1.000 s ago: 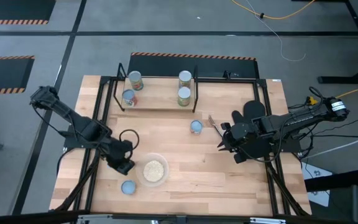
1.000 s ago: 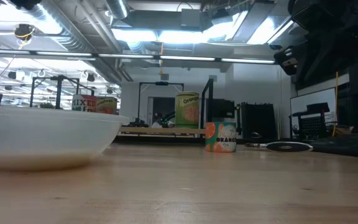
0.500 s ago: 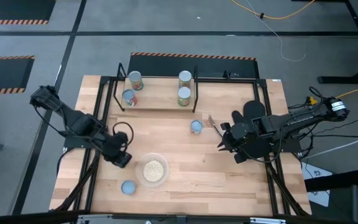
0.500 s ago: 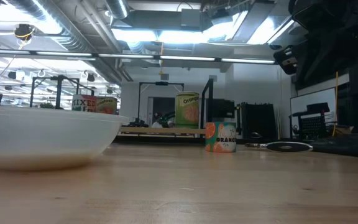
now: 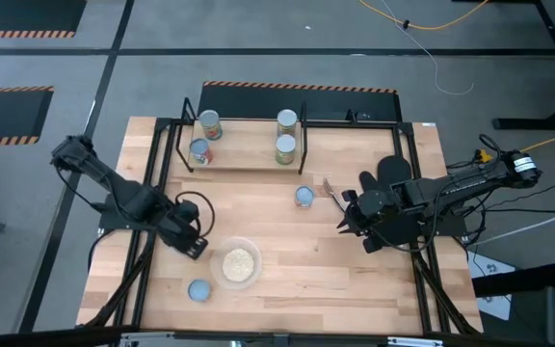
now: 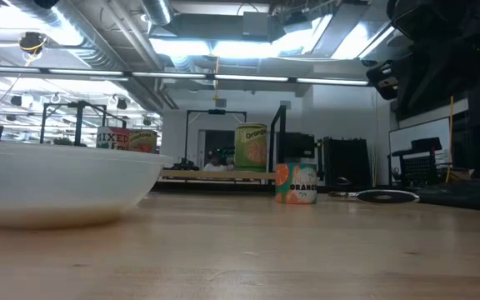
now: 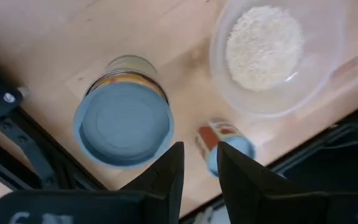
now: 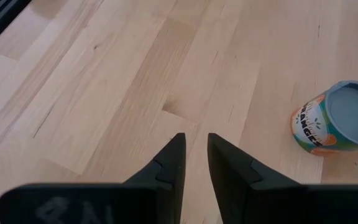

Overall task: Pick and place cans onto a shelf
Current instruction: Put the canned pineapple rings on the shelf

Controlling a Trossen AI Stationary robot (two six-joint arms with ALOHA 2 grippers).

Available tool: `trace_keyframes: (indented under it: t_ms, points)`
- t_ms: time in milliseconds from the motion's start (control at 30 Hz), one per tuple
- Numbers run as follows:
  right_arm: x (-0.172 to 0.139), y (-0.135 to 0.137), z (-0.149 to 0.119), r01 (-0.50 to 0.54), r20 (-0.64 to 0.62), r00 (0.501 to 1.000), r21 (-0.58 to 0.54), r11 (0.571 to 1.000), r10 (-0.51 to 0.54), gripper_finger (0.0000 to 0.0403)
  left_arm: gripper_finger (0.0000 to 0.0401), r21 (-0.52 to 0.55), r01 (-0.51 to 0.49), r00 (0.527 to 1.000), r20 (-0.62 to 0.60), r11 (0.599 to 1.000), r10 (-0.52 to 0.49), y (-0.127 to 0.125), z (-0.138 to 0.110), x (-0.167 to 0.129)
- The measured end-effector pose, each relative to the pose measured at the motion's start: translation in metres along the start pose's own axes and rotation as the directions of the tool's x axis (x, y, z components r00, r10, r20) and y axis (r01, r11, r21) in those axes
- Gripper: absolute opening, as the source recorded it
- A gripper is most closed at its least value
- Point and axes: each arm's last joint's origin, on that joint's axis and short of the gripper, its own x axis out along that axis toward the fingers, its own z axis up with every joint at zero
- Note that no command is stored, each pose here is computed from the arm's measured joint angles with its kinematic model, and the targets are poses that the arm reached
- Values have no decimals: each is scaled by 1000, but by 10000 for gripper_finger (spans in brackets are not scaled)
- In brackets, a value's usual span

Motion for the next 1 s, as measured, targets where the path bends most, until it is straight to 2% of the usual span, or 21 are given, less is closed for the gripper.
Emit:
trace_keyframes:
  t_ms: [167, 533, 1000]
  points:
    - [0, 0, 0, 1, 2, 1000, 1, 1000, -1, 72, 88, 34, -66, 998, 4, 997, 66, -8, 0, 15]
    - [0, 0, 0, 0, 2, 1000, 1, 1000, 0, 72, 88, 35, -178, 984, 10, 983, 178, -12, 0, 32]
    - [0, 0, 0, 0, 1, 1000, 1, 1000, 0, 72, 89, 35, -189, 982, 12, 981, 189, -13, 0, 34]
